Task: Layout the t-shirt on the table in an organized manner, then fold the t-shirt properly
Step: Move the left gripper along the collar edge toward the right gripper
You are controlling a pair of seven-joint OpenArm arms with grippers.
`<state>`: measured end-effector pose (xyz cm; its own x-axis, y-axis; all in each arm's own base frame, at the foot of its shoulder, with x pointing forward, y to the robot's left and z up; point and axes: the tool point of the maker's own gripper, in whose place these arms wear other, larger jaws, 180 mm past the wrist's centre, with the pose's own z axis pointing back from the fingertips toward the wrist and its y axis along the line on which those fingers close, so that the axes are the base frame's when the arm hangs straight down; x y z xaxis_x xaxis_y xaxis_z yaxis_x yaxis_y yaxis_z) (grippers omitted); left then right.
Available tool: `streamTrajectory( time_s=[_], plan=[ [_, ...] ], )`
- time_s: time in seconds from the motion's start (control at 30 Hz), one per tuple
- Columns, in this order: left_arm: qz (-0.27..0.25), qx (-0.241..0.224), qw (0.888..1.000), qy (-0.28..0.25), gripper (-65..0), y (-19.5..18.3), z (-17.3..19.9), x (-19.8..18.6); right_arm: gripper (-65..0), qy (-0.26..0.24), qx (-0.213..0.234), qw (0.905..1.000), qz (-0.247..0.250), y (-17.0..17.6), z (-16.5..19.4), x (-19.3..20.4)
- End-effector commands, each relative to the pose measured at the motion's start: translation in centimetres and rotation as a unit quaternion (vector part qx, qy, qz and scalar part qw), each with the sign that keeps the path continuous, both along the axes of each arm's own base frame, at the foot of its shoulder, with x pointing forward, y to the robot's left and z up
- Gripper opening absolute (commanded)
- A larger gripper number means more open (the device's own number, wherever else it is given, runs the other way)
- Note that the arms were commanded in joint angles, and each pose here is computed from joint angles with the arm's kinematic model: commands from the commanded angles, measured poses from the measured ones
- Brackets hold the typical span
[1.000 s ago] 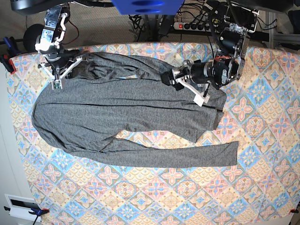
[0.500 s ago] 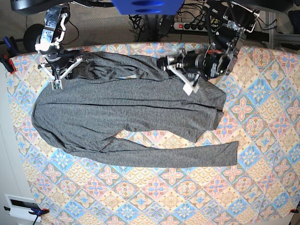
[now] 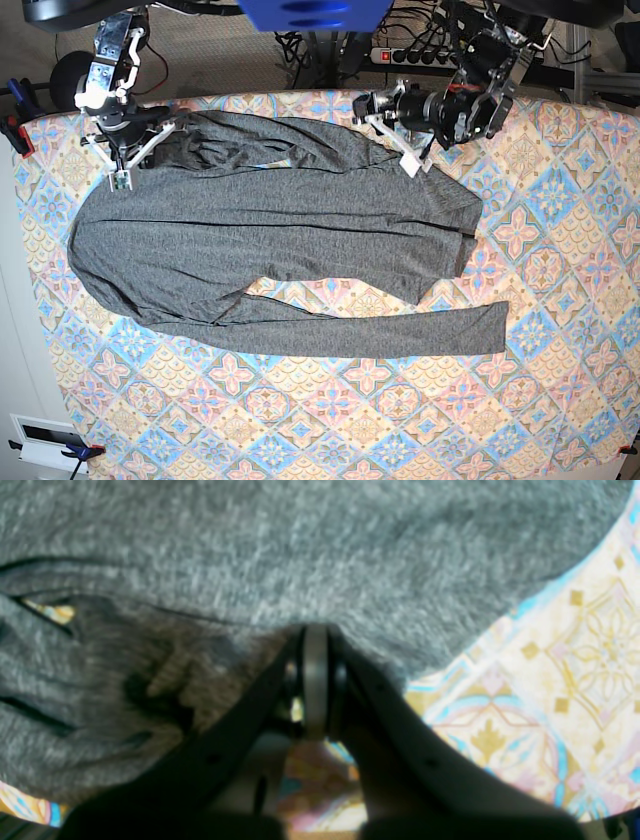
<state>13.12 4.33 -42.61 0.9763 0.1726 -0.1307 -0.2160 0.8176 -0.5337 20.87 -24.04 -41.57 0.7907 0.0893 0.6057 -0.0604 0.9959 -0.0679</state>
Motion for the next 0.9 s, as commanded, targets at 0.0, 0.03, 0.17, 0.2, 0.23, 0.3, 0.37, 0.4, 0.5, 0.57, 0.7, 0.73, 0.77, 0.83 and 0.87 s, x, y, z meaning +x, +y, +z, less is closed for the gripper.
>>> streamTrajectory(
  time_s=[0.0, 0.03, 0.17, 0.2, 0.23, 0.3, 0.37, 0.4, 0.5, 0.57, 0.7, 0.73, 0.77, 0.83, 0.87],
  plan=[
    [-0.003, 0.003, 1.000, -0.004, -45.2, 0.1, 0.3, -0.1, -65.0, -0.018, -0.004, 0.9998, 0.002, -0.3, 0.9, 0.6],
    [-0.002, 0.004, 1.000, -0.003, -42.8, 0.2, 0.2, -0.3, -65.0, -0.018, -0.003, 0.9998, 0.002, -0.2, 0.9, 0.6],
    [-0.002, 0.016, 1.000, -0.013, -37.2, 0.3, 0.0, 0.0, -65.0, -0.018, -0.003, 0.9998, 0.004, -0.1, 0.8, 0.7],
    [0.002, 0.018, 1.000, -0.023, -36.8, 0.0, -0.1, 0.4, -65.0, -0.018, -0.003, 0.9998, 0.004, -0.1, 0.8, 0.7],
    [0.006, 0.022, 0.999, -0.031, -36.7, 0.0, -0.2, 0.8, -65.0, -0.018, -0.003, 0.9998, 0.004, -0.1, 0.8, 0.7],
    [0.011, 0.040, 0.998, -0.041, -36.7, 0.4, -0.8, 1.1, -65.0, -0.018, -0.003, 0.9998, 0.004, -0.1, 0.8, 0.7],
    [0.020, 0.049, 0.998, -0.035, -36.7, 0.1, -1.8, 1.4, -65.0, -0.018, -0.003, 0.9998, 0.004, -0.1, 0.8, 0.7],
    [0.021, 0.054, 0.998, -0.031, -36.7, 0.0, -2.3, 1.6, -65.0, -0.018, -0.003, 0.9998, 0.004, -0.1, 0.8, 0.7],
    [0.026, 0.062, 0.998, -0.016, -36.7, -0.6, -3.6, 1.6, -65.0, -0.018, -0.002, 0.9998, 0.004, -0.1, 0.9, 0.7],
    [0.027, 0.064, 0.997, -0.019, -36.8, -0.9, -3.7, 1.7, -65.0, -0.018, -0.002, 0.9998, 0.004, -0.1, 0.9, 0.7],
    [0.027, 0.061, 0.997, -0.030, -39.7, -1.4, -3.3, 2.6, -65.0, -0.018, -0.002, 0.9998, 0.004, -0.1, 0.9, 0.7],
    [0.028, 0.060, 0.997, -0.030, -41.9, -1.4, -3.3, 2.7, -65.0, -0.018, -0.002, 0.9998, 0.004, -0.1, 0.9, 0.7],
    [0.029, 0.058, 0.997, -0.030, -44.8, -1.5, -3.2, 2.7, -65.0, -0.018, -0.002, 0.9998, 0.004, -0.1, 0.9, 0.7],
    [0.029, 0.058, 0.997, -0.029, -51.5, -1.5, -3.2, 2.8, -65.0, -0.018, -0.002, 0.9998, 0.004, -0.1, 0.9, 0.7],
    [0.030, 0.058, 0.997, -0.028, -54.6, -1.4, -3.2, 2.7, -65.0, -0.018, -0.002, 0.9998, 0.004, -0.1, 0.9, 0.7]
  ],
)
